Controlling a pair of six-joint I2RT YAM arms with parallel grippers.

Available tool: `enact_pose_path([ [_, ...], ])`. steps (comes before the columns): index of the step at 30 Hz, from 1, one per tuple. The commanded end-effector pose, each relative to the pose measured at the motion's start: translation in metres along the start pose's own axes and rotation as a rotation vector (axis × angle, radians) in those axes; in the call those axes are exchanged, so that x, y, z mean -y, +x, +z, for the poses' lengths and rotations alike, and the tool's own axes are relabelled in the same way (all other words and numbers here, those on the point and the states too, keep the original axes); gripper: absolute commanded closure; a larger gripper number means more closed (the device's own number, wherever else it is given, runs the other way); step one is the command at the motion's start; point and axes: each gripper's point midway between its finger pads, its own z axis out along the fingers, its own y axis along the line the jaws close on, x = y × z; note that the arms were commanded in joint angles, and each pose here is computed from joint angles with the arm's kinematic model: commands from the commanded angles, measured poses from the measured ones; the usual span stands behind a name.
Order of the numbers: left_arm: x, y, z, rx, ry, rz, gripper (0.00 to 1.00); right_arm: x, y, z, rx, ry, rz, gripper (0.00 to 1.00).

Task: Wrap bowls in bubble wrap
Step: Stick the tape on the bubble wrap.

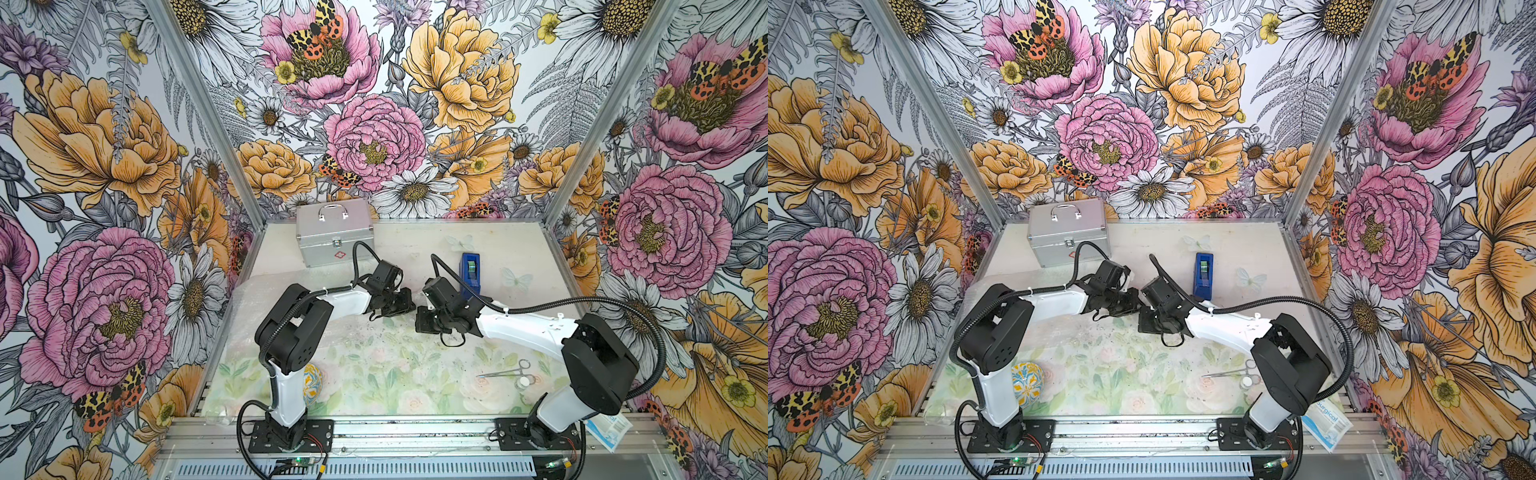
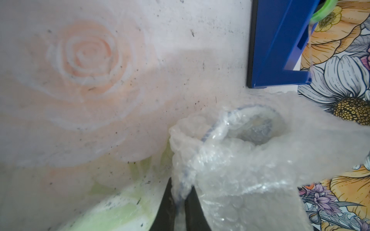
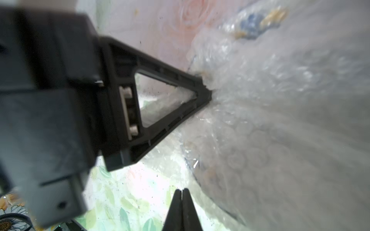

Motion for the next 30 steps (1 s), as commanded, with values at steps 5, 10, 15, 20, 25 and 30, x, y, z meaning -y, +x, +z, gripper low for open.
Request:
enact_pose_path([
  [5, 0.011, -0.015, -0.017, 0.065, -0.019, 0.007, 1.0, 0.0, -0.025, 0.015, 0.028, 0.035, 0.015, 0.95],
  [10, 0.01, -0.016, -0.017, 0.065, -0.021, 0.005, 1.0, 0.01, -0.009, 0.037, -0.035, 0.051, 0.023, 0.95],
  [15, 0.009, -0.018, -0.018, 0.07, -0.026, 0.001, 1.0, 0.008, -0.013, 0.024, -0.008, 0.035, 0.038, 0.95],
  [20, 0.01, -0.019, -0.02, 0.074, -0.026, 0.002, 1.0, -0.005, -0.038, 0.0, 0.065, -0.005, 0.045, 0.92],
  [25, 0.011, -0.021, -0.023, 0.083, -0.029, 0.001, 1.0, 0.001, -0.038, 0.018, 0.034, 0.02, 0.043, 0.92],
  [30, 0.009, -0.029, -0.025, 0.092, -0.037, -0.014, 1.0, 0.015, -0.024, 0.035, -0.012, 0.061, 0.049, 0.93],
])
